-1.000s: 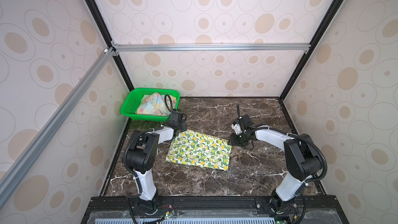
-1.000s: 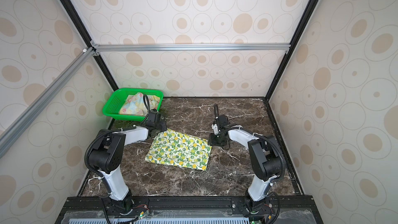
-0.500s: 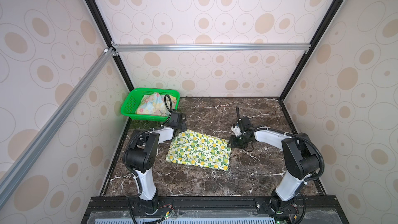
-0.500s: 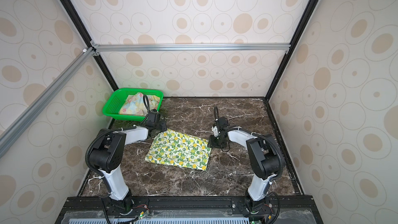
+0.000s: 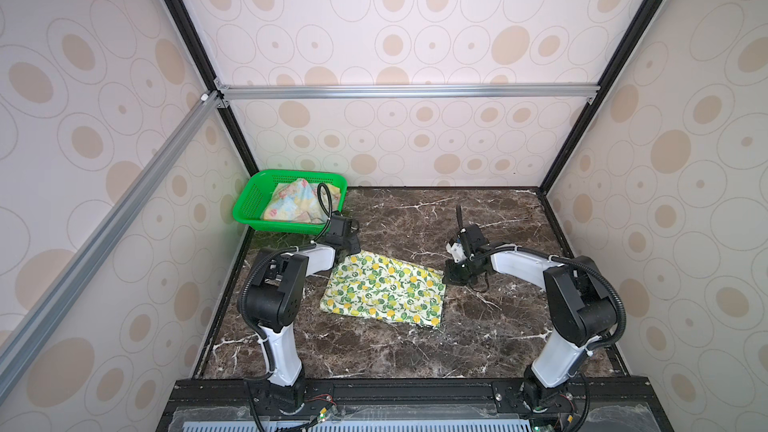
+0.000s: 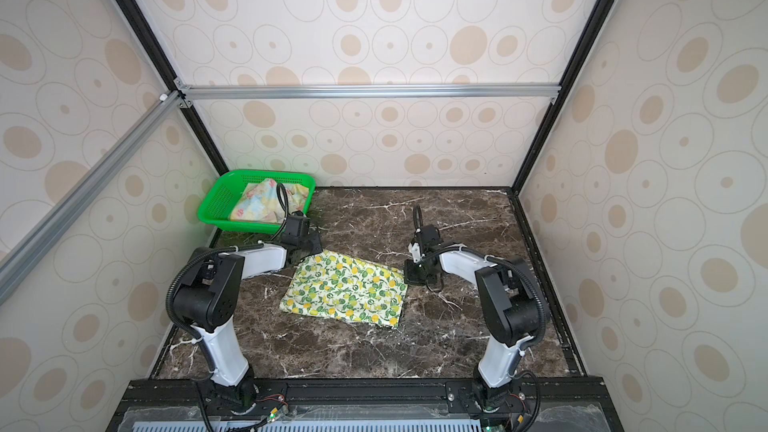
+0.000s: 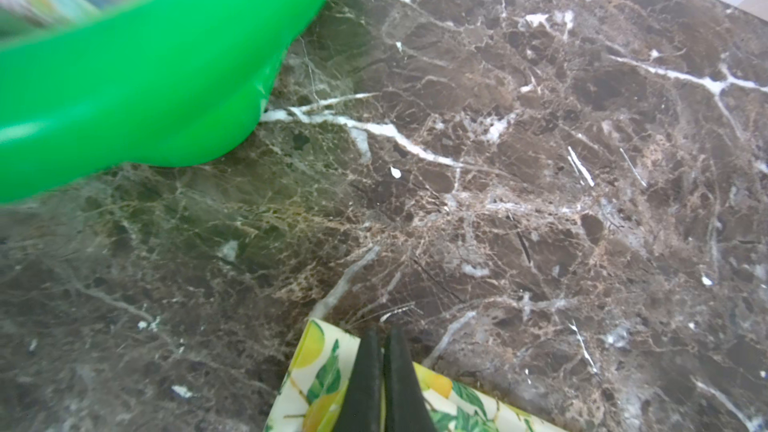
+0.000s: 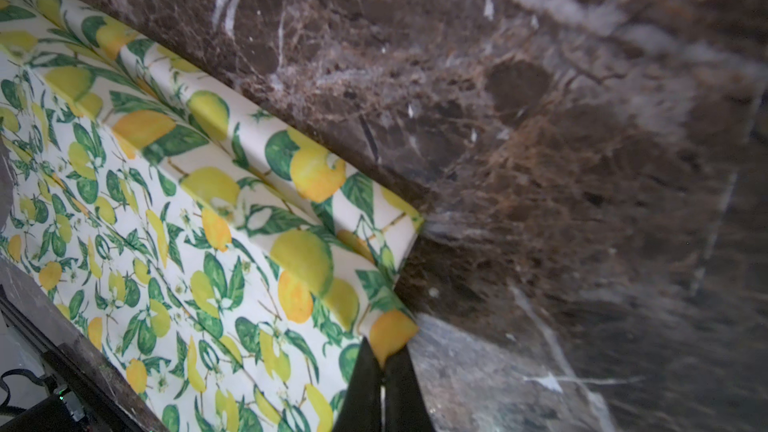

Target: Fold and stack the skirts

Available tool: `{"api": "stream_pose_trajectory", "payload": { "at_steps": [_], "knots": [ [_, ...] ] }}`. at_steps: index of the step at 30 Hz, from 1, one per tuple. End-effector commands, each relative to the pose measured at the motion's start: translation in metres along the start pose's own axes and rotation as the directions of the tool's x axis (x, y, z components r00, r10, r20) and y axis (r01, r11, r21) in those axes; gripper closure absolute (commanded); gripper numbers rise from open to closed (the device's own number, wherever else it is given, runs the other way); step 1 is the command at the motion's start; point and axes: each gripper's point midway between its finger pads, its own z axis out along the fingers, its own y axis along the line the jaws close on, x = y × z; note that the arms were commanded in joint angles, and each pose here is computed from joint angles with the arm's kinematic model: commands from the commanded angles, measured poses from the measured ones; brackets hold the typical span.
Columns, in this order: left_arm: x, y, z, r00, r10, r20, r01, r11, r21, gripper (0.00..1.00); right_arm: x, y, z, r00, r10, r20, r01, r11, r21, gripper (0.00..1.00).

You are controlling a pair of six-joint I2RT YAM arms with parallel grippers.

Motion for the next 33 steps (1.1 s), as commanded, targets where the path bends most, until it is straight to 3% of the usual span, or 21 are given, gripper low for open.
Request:
{"api": "stream_pose_trajectory", "payload": {
  "at_steps": [1, 13, 33],
  "knots": [
    [-0.018, 0.009, -0.015, 0.999, 0.004, 0.047, -0.002, 0.999, -0.036, 1.00, -0.002, 0.004, -0.007, 1.000, 0.002, 0.012, -0.001, 1.000, -0.014, 1.00],
    [-0.030, 0.027, -0.039, 0.994, -0.036, 0.101, 0.042, 0.998, -0.055, 1.00, -0.010, 0.026, -0.033, 0.997, -0.051, 0.059, 0.054, 0.998, -0.036, 1.00],
    [-0.023, 0.035, -0.022, 0.996, -0.047, 0.071, 0.052, 0.996, -0.078, 1.00, -0.021, 0.013, -0.005, 0.998, -0.051, 0.023, 0.050, 0.998, 0.024, 1.00]
  ]
}}
